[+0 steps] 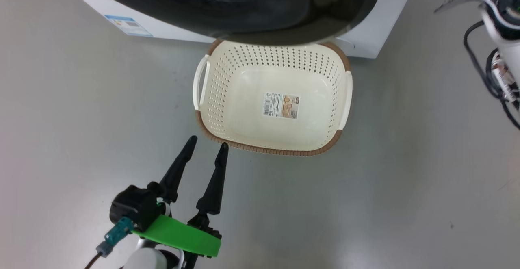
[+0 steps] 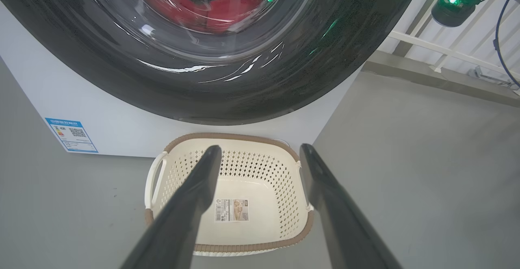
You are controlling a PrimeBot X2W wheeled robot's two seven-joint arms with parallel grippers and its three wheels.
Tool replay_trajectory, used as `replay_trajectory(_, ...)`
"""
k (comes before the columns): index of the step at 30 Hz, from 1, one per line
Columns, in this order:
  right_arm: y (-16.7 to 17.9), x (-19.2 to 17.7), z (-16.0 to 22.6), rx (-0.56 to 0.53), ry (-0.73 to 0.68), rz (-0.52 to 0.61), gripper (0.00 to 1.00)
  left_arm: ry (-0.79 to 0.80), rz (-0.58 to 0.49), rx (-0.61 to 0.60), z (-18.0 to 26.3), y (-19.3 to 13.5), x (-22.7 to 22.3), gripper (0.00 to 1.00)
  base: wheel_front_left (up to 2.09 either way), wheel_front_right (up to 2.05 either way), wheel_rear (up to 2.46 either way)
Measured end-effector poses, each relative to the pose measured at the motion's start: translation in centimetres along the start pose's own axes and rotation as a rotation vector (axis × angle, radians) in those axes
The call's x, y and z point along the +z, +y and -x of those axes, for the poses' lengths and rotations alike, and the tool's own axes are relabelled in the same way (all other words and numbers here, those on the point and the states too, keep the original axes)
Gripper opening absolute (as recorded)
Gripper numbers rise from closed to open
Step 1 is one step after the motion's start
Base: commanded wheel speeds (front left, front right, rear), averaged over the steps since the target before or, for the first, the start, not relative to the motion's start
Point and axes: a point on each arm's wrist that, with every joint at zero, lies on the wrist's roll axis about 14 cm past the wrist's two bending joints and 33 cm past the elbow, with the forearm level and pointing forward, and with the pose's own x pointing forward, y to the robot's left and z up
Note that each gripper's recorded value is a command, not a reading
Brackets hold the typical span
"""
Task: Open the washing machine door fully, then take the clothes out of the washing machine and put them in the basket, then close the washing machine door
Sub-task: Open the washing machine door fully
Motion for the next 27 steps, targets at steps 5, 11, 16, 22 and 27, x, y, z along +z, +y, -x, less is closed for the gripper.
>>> replay_trajectory(5,0.8,-1.7,0.4,-0.002,0.031,0.012,0.0,-0.03,0.0,-0.004,0.4,-0.2,1.1,1.0,0.0,0.0,0.0)
replay_trajectory(11,1.5,-3.4,1.0,-0.001,0.062,0.007,0.0,-0.05,0.003,0.002,1.3,-0.2,1.9,1.0,0.0,0.0,0.0)
replay_trajectory(16,2.8,-5.2,1.3,0.013,0.105,0.018,0.0,-0.065,0.008,0.012,2.2,0.0,2.4,1.0,0.0,0.0,0.0)
replay_trajectory(22,4.8,-7.6,1.1,0.058,0.166,0.017,0.0,-0.086,0.009,0.013,2.6,-0.1,3.1,1.0,0.0,0.0,0.0)
replay_trajectory(27,5.4,-9.0,1.4,0.067,0.198,0.015,0.0,-0.092,0.01,0.017,3.1,0.0,3.3,1.0,0.0,0.0,0.0)
